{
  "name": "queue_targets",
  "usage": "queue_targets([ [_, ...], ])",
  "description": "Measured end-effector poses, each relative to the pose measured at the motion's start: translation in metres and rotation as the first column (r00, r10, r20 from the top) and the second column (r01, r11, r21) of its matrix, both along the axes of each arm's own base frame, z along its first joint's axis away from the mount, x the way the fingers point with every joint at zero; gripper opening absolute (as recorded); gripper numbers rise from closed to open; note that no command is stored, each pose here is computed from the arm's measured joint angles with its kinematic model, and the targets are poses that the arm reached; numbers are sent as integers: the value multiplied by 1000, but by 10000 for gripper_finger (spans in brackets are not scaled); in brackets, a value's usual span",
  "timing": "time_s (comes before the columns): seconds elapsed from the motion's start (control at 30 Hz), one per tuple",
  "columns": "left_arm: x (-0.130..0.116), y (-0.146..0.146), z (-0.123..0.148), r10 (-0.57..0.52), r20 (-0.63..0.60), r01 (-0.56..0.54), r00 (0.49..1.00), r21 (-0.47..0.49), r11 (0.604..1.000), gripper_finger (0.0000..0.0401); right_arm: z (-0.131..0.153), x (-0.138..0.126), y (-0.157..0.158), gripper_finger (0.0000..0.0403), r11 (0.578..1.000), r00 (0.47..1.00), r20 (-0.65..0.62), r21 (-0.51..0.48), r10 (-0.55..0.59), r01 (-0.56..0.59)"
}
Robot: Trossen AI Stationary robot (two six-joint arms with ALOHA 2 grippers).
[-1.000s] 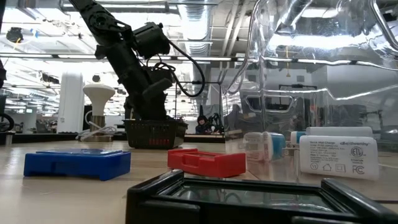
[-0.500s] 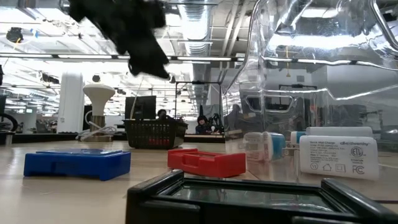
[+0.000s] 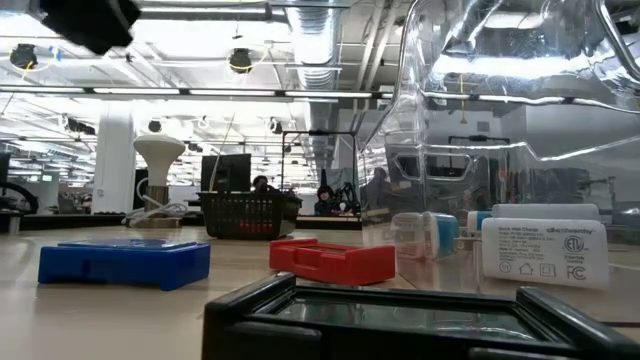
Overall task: Pick & Place Office items
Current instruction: Put the blue digital clock into the black bin
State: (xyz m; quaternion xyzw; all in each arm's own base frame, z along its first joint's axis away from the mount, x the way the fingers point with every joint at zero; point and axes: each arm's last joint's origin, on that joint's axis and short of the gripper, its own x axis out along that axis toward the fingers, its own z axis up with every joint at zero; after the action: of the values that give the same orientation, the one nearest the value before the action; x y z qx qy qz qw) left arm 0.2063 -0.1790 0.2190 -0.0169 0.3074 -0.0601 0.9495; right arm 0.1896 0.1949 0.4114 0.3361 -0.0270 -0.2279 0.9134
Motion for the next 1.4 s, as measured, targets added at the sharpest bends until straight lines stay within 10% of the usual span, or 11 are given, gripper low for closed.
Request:
queue_targets([
  [0.6, 29, -23, -77, 55, -106, -49, 993, 62, 997, 283, 0, 0, 1, 228, 1000, 1000, 3, 24, 19, -19],
  [1.4, 33, -6, -100, 51, -135, -46, 990, 39, 998, 283, 0, 0, 1, 228, 1000, 1000, -6, 9, 24, -23],
])
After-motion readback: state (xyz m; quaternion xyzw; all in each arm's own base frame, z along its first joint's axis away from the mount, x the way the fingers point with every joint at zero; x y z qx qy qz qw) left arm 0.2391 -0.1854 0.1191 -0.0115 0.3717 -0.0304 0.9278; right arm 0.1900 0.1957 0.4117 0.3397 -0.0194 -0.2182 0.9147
